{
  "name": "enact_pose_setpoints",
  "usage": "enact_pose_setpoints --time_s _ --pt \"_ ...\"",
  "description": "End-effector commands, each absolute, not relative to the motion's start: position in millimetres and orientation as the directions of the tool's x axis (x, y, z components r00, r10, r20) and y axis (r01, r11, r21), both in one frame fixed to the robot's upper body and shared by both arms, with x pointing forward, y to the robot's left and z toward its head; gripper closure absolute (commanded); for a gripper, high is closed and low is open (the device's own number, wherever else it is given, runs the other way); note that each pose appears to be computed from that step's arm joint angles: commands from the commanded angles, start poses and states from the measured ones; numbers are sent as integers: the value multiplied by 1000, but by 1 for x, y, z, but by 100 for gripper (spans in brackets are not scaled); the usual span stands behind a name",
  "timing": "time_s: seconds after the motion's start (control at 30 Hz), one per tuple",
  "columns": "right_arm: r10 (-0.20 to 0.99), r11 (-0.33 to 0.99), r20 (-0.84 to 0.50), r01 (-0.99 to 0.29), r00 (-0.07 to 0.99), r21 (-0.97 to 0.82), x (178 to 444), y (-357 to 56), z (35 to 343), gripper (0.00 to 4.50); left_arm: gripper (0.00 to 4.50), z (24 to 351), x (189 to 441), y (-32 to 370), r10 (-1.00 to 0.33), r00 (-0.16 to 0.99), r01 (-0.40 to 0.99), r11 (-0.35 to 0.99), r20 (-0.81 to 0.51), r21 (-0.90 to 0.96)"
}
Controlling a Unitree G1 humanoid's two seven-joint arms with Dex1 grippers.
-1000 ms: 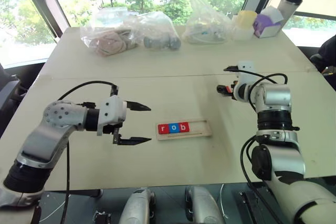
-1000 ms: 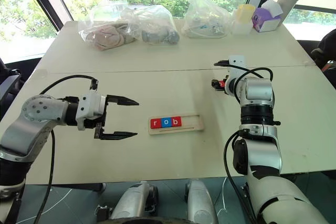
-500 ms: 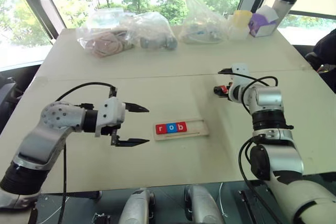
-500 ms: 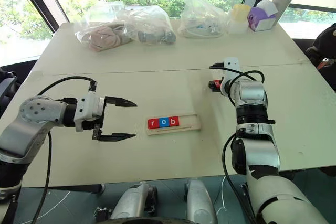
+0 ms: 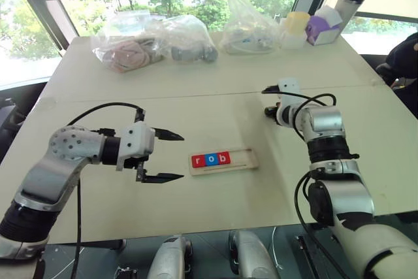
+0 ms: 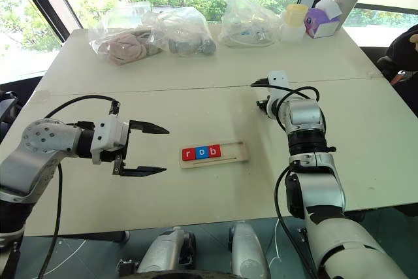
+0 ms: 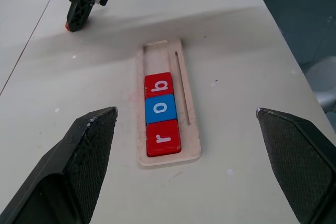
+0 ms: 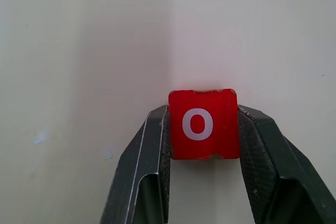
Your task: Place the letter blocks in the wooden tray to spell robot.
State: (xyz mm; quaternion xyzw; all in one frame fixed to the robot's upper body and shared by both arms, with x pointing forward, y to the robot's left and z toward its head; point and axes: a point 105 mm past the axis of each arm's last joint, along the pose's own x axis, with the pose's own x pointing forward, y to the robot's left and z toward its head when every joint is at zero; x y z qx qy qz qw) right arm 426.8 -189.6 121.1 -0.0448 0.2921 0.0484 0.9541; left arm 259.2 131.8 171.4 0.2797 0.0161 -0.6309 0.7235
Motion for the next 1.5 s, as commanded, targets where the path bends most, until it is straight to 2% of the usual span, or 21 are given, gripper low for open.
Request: enact_pose_setpoints --time_s 0.03,0.13,0.27,0.37,0.67,1.23,1.43,1.47,1.5 --pt "73 990 -529 -126 846 -64 411 -193 151 334 0 181 260 131 -907 215 902 42 -361 431" --pt "90 985 -541 -156 836 -77 378 -190 162 334 0 179 260 131 -909 209 904 38 -362 426" --pt "88 982 -573 -169 815 -90 336 -183 144 334 0 176 260 128 -913 200 905 33 -356 424" --pt "101 983 -562 -169 821 -71 317 -181 131 334 0 175 261 126 -917 195 906 31 -349 423" --pt "-2 991 -562 -73 827 -110 301 -198 121 334 0 173 260 125 -918 187 907 24 -350 421" --pt "-9 998 -588 -34 809 -62 283 -202 107 334 0 174 260 125 -918 197 904 34 -345 425" --pt "-1 997 -583 -40 813 -58 283 -200 111 24 0 174 261 125 -916 194 902 27 -350 430" --pt "-3 997 -583 -42 813 -64 284 -201 112 1 0 174 261 125 -916 194 902 26 -351 431" --pt "-2 996 -575 -52 818 -77 286 -202 117 1 0 174 261 125 -916 194 902 26 -350 431"
